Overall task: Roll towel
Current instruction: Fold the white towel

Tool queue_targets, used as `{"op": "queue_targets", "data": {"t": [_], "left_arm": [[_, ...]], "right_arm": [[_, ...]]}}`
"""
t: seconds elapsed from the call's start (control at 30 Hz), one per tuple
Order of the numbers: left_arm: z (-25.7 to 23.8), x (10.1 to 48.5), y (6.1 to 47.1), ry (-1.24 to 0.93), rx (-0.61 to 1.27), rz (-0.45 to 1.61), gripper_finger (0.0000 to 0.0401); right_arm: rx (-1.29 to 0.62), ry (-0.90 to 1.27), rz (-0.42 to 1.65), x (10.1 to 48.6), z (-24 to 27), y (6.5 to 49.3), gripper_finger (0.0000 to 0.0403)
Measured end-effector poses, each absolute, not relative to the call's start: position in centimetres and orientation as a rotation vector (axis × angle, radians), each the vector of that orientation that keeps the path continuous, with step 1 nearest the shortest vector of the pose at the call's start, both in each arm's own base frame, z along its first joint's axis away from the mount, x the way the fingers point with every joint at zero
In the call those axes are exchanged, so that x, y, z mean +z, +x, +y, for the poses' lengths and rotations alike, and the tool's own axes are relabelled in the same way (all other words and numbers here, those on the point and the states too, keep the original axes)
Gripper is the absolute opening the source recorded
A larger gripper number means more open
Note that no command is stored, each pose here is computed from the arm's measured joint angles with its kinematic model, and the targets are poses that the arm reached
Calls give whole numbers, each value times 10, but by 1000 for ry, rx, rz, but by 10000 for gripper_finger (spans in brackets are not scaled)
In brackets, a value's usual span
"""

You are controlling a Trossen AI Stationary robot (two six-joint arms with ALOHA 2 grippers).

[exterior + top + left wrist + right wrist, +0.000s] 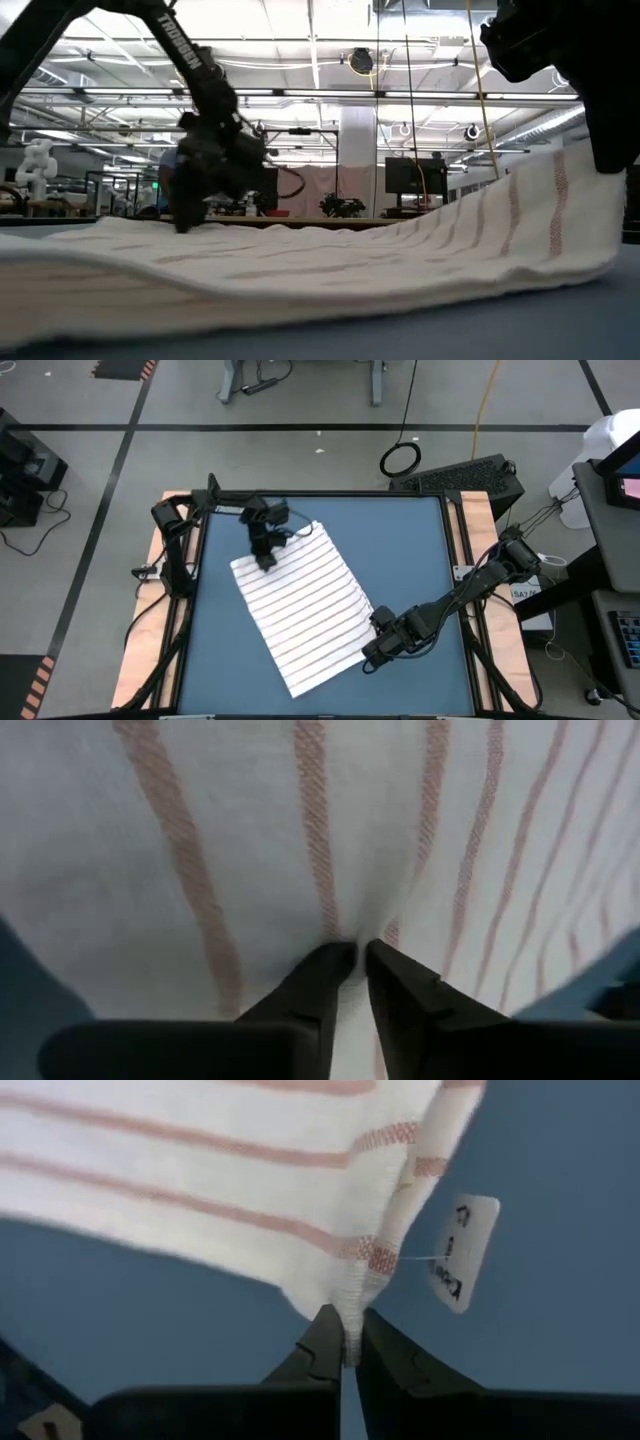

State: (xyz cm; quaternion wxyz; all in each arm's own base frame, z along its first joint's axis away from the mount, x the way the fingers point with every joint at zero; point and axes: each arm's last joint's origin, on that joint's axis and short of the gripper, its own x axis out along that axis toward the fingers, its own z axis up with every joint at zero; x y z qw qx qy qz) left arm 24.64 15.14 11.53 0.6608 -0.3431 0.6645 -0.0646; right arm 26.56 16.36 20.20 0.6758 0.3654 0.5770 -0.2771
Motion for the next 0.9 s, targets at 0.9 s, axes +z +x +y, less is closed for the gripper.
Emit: {"op": "queue_targets", "data": {"t": [0.9], "left_arm": [[137, 228, 280, -337, 45, 1020, 170]], "right_arm": [[-452, 660, 1274, 203, 163, 272, 6]]}}
